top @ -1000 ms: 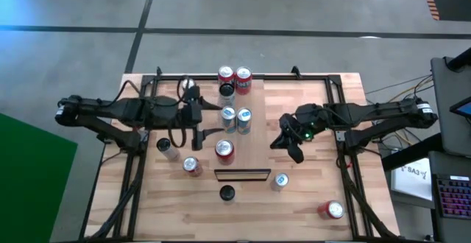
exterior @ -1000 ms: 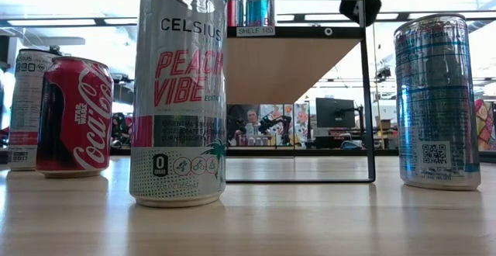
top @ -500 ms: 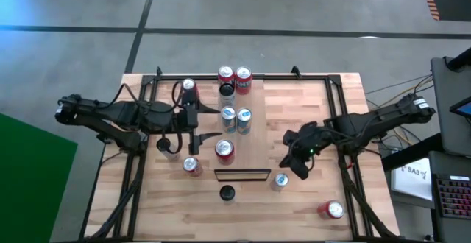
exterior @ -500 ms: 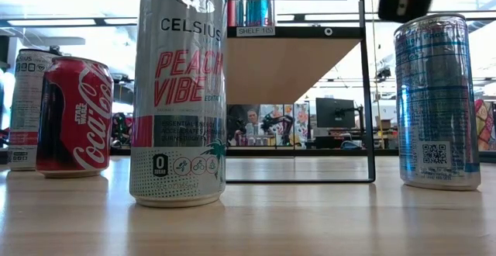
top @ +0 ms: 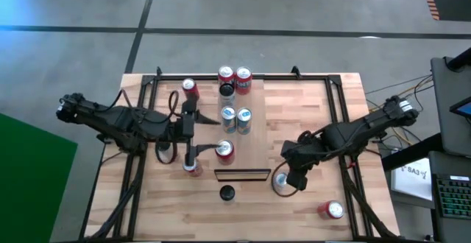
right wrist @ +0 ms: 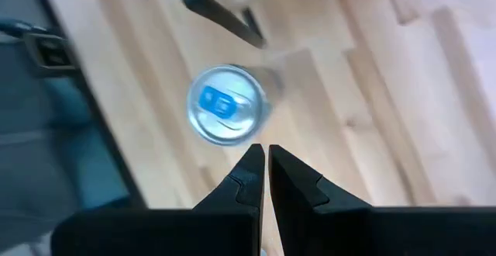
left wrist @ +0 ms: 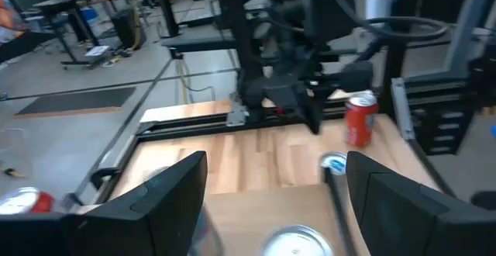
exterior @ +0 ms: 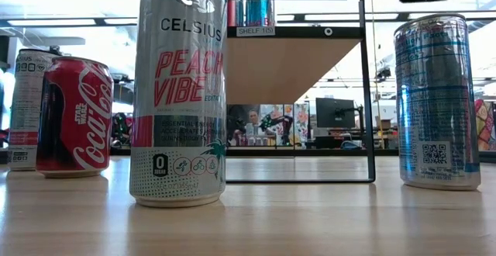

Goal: Place canned beverage on shelf
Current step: Put the blue soda can on the shelf aligned with the other blue soda cans

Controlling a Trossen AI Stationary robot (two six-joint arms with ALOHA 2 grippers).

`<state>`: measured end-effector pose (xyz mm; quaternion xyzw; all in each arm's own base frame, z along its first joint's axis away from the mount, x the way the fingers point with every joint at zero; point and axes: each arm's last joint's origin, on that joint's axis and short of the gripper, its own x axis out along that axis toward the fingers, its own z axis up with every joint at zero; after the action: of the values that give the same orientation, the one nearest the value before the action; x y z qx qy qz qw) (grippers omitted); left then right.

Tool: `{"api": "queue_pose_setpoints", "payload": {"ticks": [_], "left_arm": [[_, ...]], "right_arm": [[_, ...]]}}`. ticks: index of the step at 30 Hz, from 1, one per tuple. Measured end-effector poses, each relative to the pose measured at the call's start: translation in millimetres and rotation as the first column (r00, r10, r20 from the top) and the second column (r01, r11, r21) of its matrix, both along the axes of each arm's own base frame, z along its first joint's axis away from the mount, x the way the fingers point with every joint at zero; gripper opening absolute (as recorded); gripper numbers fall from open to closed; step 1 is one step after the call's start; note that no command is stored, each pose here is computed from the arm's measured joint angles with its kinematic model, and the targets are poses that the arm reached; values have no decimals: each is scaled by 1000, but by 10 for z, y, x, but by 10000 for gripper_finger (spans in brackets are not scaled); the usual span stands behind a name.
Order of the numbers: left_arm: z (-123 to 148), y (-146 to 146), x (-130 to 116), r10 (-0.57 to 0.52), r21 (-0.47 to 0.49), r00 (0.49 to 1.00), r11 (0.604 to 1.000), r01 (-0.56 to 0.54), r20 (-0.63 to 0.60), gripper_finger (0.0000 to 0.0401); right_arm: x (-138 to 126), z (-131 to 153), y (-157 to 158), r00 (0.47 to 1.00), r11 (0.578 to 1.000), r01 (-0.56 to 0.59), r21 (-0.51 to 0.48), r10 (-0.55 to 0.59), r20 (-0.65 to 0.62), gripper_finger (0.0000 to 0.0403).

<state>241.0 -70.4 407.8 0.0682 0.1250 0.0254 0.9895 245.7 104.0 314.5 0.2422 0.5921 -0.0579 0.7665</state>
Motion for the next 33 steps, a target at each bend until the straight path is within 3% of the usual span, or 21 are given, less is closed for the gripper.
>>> {"api": "queue_pose_setpoints", "payload": {"ticks": [6, 11, 28, 33], "left_arm": [[-97, -160, -26, -37, -1, 999, 999, 37, -5, 276], [-228, -233, -43, -4, 22, 1000, 1000, 4, -25, 276], [-202, -251, -44, 1, 1, 1000, 1000, -1, 6, 276], [-201, -250, -43, 1, 1, 1000, 1000, -1, 7, 276]], "right_arm": [[91, -5, 149, 995, 997, -38, -70, 32, -93, 12], [103, -39, 256, 991, 992, -94, -82, 86, -102, 12], [120, -77, 309, 982, 973, -182, -139, 171, -86, 13], [141, -91, 305, 982, 974, -180, -141, 169, -84, 40]]}}
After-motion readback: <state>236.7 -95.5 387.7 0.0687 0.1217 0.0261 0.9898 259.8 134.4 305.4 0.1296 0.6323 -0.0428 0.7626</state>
